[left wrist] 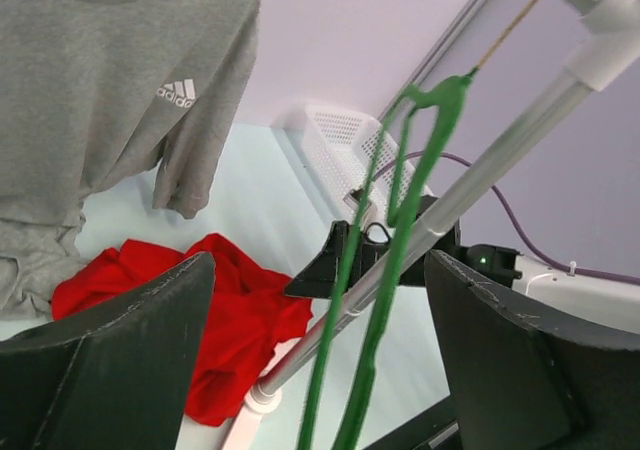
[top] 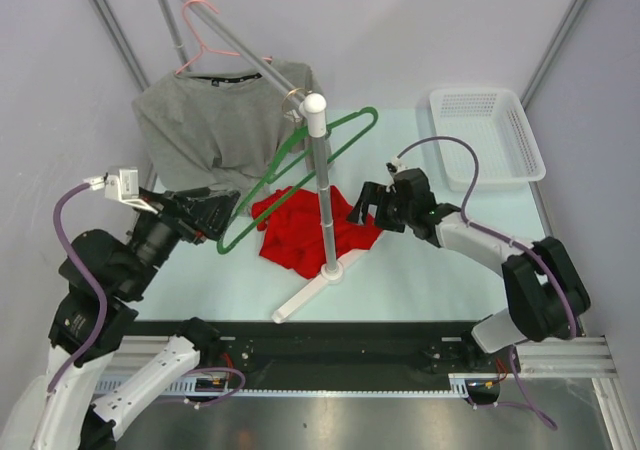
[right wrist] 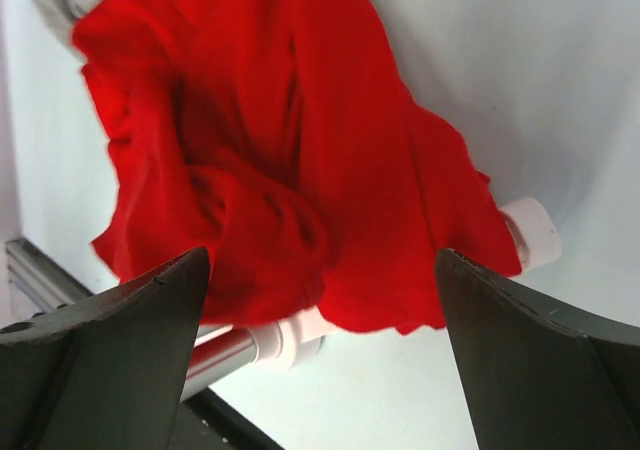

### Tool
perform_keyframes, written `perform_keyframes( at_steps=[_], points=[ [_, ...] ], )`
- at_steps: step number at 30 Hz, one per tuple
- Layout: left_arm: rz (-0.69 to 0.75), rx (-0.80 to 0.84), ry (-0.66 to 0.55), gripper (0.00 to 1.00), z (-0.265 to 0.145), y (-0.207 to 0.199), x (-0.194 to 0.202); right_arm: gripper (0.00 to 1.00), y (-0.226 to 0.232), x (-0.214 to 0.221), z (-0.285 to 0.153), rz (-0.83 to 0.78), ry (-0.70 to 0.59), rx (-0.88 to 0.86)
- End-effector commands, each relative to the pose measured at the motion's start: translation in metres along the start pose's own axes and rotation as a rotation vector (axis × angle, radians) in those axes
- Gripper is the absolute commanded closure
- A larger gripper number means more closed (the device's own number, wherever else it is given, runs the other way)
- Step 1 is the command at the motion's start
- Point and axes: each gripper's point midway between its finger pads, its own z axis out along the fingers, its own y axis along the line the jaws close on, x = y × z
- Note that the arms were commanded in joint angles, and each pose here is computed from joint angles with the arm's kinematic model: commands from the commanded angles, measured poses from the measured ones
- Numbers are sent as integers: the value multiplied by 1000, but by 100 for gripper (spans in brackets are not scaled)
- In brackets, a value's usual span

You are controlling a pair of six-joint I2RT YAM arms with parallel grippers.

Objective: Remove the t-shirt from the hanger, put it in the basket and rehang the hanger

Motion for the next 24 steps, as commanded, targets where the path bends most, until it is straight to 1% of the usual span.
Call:
perform_keyframes(
  at_steps=[1, 3, 4, 6, 7, 9, 10, 11, 12, 14, 16, 17, 18, 20, 21, 23, 24],
  points=[
    [-27, -71, 6, 10, 7, 16, 10, 0, 4, -9, 18, -24, -19, 76],
    [-12, -110, -10, 12, 6, 25, 10, 0, 2, -2, 27, -36, -4, 88],
    [-11, -184, -40, 12, 4, 41, 9, 0, 3, -3, 29, -47, -4, 83],
    [-16, -268, -85, 12, 0, 59, 8, 0, 4, 0, 33, -55, 2, 89],
    [-13, -337, -120, 12, -2, 75, 9, 0, 4, 0, 37, -50, 8, 94],
    [-20, -397, -147, 9, -3, 88, 11, 0, 3, 6, 45, -47, 31, 101],
    [-16, -459, -155, 8, -2, 101, 15, 1, 6, 5, 48, -39, 35, 97],
    [-30, -484, -158, 8, -1, 106, 18, 1, 8, 6, 50, -40, 39, 95],
    [-29, -521, -143, 5, 0, 113, 24, 4, 9, 7, 53, -37, 42, 94],
    [-44, -565, -128, 2, 4, 122, 33, 8, 12, 10, 59, -25, 51, 86],
    [-56, -595, -109, 0, 7, 130, 45, 21, 15, 15, 67, -6, 63, 62],
    [-75, -607, -113, 0, 8, 133, 49, 28, 18, 20, 69, 38, 86, 41],
    [-78, -616, -102, 0, 9, 137, 56, 43, 22, 17, 72, 54, 73, 22],
    [-101, -592, -96, 0, 11, 136, 62, 51, 24, 23, 75, 98, 89, 11],
    [-111, -583, -86, 0, 13, 137, 69, 61, 27, 21, 77, 104, 81, -2],
    [-130, -568, -77, 0, 13, 136, 73, 73, 28, 22, 76, 114, 83, -13],
    [-133, -570, -70, 0, 13, 137, 77, 87, 28, 21, 75, 125, 78, -14]
  ],
)
